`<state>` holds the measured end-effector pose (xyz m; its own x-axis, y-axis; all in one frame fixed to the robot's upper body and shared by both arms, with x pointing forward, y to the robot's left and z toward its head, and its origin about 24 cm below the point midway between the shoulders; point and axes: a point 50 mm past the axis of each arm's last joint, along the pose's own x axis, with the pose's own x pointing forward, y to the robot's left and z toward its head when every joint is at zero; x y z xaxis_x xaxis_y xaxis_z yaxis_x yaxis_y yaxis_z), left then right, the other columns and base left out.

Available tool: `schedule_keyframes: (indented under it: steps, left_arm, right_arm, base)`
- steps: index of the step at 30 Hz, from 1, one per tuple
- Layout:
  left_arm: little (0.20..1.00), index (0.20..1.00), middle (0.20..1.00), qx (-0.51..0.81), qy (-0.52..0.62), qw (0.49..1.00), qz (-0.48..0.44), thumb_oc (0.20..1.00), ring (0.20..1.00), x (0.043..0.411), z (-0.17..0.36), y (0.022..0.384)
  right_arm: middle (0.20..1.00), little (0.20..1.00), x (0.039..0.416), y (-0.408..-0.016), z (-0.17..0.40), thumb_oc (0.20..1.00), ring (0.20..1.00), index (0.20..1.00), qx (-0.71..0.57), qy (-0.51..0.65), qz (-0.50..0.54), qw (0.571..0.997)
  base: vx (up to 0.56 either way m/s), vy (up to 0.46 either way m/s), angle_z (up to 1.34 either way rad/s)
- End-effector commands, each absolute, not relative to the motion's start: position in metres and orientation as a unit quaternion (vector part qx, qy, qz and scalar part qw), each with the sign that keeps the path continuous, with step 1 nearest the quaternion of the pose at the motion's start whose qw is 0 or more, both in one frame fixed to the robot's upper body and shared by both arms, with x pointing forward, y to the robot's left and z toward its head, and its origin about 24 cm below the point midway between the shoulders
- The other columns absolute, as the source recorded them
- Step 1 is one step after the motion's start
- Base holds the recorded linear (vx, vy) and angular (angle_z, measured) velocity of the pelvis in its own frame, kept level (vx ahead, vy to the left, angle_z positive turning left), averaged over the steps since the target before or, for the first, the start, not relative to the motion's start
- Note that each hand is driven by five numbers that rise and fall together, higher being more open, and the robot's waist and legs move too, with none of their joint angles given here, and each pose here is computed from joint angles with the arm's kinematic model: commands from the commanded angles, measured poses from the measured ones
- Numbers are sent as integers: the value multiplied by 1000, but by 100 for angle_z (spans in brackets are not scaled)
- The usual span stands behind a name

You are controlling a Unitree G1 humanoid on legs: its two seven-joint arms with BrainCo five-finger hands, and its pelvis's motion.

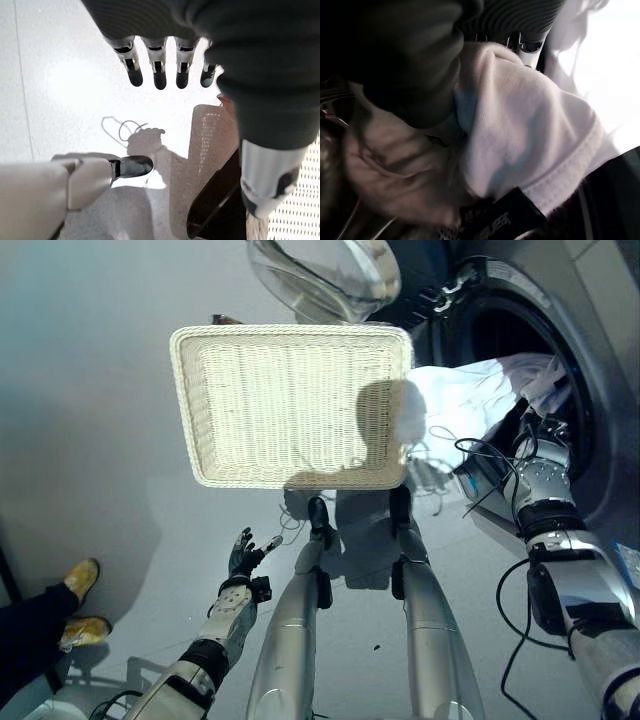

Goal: Put the clothes into the washing machine.

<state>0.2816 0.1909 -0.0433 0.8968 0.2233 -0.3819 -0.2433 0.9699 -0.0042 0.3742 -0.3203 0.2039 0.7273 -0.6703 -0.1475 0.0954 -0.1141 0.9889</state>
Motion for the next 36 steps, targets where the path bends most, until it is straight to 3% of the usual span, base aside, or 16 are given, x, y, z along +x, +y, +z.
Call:
schedule_keyframes:
  steps: [1, 3, 4, 6, 7, 8, 9, 10, 15, 17, 20, 22, 23, 30, 33, 36]
  left_arm:
    - [1000, 1000, 1000, -20, 203, 971, 127, 1000, 1000, 273, -47, 202]
    - [1000, 1000, 1000, -13, 205, 971, 121, 1000, 1000, 271, -47, 205]
    - [1000, 1000, 1000, -13, 207, 971, 119, 1000, 1000, 270, -47, 207]
    - [1000, 1000, 1000, -13, 209, 971, 117, 1000, 1000, 269, -47, 208]
    - [1000, 1000, 1000, -10, 213, 971, 112, 1000, 1000, 270, -45, 210]
    - [1000, 1000, 1000, -10, 216, 970, 109, 1000, 1000, 269, -46, 210]
    - [1000, 1000, 1000, -10, 216, 970, 109, 1000, 1000, 269, -46, 210]
    - [1000, 1000, 1000, -7, 222, 970, 102, 1000, 1000, 270, -46, 210]
    - [1000, 1000, 1000, -3, 225, 970, 89, 1000, 1000, 271, -47, 208]
    - [1000, 1000, 1000, -2, 225, 971, 84, 1000, 1000, 271, -46, 207]
    - [1000, 1000, 1000, 2, 224, 972, 76, 1000, 1000, 274, -44, 207]
    - [1000, 1000, 1000, 7, 221, 973, 73, 1000, 1000, 278, -41, 207]
    - [1000, 1000, 1000, 8, 221, 972, 74, 1000, 1000, 279, -40, 209]
    - [1000, 1000, 1000, 11, 223, 971, 84, 1000, 1000, 276, -43, 210]
    - [1000, 1000, 1000, 4, 224, 971, 79, 1000, 1000, 277, -43, 203]
    - [1000, 1000, 1000, 2, 220, 973, 75, 1000, 1000, 278, -43, 201]
  right_arm:
    - [200, 200, 319, -385, 287, 200, 200, 200, 630, -415, -320, 573]
    - [200, 200, 297, -400, 300, 200, 200, 200, 616, -486, -332, 523]
    - [235, 235, 280, -405, 310, 235, 235, 235, 605, -547, -330, 476]
    - [310, 310, 266, -407, 317, 310, 310, 310, 587, -597, -326, 439]
    - [536, 536, 253, -410, 315, 536, 536, 536, 589, -621, -337, 393]
    - [595, 595, 250, -411, 313, 595, 595, 595, 590, -625, -345, 376]
    - [595, 595, 250, -411, 313, 595, 595, 595, 590, -625, -346, 376]
    - [1000, 1000, 239, -418, 307, 1000, 1000, 1000, 578, -631, -386, 345]
    - [1000, 1000, 247, -423, 283, 1000, 1000, 1000, 624, -555, -444, 325]
    - [1000, 1000, 260, -424, 265, 1000, 1000, 1000, 655, -505, -450, 338]
    - [1000, 1000, 283, -417, 242, 1000, 1000, 1000, 691, -415, -452, 382]
    - [1000, 1000, 319, -396, 214, 1000, 1000, 1000, 723, -265, -422, 478]
    - [1000, 1000, 329, -387, 206, 1000, 1000, 1000, 726, -226, -407, 506]
    - [1000, 1000, 328, -388, 178, 1000, 1000, 1000, 685, -253, -410, 547]
    - [1000, 1000, 332, -384, 198, 1000, 1000, 1000, 603, -273, -424, 619]
    - [1000, 1000, 340, -381, 200, 1000, 1000, 1000, 598, -261, -382, 654]
  base:
    - [77, -82, 8]
    - [84, -66, 9]
    - [56, -32, 11]
    - [60, -37, 8]
    - [68, -34, 5]
    - [47, -22, 7]
    - [69, 4, 5]
    - [56, 1, 2]
    - [17, -6, 0]
    - [24, -29, 5]
    - [8, -26, 9]
    - [-2, -46, 17]
    - [0, -27, 14]
    - [-7, -12, 3]
    - [-34, 50, -2]
    - [-48, 40, -5]
